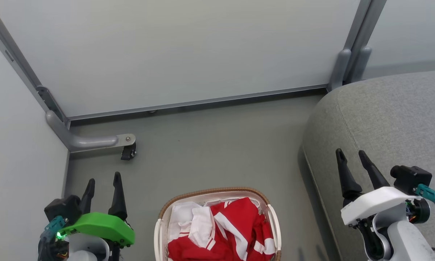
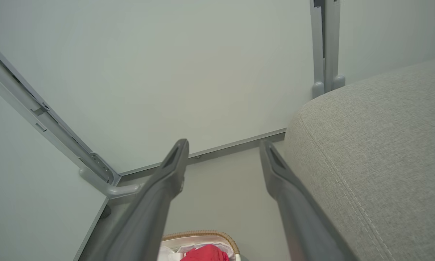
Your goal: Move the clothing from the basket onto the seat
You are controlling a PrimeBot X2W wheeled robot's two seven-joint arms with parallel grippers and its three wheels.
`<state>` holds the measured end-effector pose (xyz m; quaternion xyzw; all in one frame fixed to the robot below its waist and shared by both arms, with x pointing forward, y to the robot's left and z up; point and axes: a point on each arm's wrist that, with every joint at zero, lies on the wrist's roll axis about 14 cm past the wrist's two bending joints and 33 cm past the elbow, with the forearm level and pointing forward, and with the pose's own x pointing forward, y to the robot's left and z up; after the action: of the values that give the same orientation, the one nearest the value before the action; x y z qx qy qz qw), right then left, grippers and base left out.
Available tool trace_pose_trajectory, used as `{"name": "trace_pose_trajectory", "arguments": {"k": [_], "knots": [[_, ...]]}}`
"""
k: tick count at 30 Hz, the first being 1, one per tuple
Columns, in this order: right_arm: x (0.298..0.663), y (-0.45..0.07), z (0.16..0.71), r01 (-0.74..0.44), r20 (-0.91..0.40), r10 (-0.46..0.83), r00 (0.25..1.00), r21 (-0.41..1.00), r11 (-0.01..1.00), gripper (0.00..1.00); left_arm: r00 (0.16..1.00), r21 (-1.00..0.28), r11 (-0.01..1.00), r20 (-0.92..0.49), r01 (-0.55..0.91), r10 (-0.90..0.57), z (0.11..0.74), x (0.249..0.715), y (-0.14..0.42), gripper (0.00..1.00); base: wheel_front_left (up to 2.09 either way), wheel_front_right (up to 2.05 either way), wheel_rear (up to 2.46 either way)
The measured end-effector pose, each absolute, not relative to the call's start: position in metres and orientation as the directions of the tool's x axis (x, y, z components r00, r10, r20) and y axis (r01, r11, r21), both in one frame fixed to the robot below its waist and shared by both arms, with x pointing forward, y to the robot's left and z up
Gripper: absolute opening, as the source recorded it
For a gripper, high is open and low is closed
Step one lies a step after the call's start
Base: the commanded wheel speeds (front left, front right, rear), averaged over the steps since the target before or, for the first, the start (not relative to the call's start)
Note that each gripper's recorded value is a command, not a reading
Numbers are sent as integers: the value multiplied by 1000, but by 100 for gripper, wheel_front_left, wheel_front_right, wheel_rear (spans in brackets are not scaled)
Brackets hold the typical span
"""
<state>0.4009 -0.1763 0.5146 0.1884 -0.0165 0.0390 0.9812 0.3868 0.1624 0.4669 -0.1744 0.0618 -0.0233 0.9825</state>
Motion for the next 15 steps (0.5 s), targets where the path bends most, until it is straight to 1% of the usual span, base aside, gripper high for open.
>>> {"name": "trace_pose_trajectory", "arguments": {"k": [7, 15], "knots": [[407, -173, 525, -107, 83, 86, 993, 297, 949, 100, 993, -282, 958, -90, 46, -75, 472, 391, 161, 100, 0, 0, 0], [405, -170, 524, -118, 85, 102, 991, 222, 968, 100, 994, -221, 973, -79, 58, -77, 473, 392, 161, 100, 0, 0, 0]]}}
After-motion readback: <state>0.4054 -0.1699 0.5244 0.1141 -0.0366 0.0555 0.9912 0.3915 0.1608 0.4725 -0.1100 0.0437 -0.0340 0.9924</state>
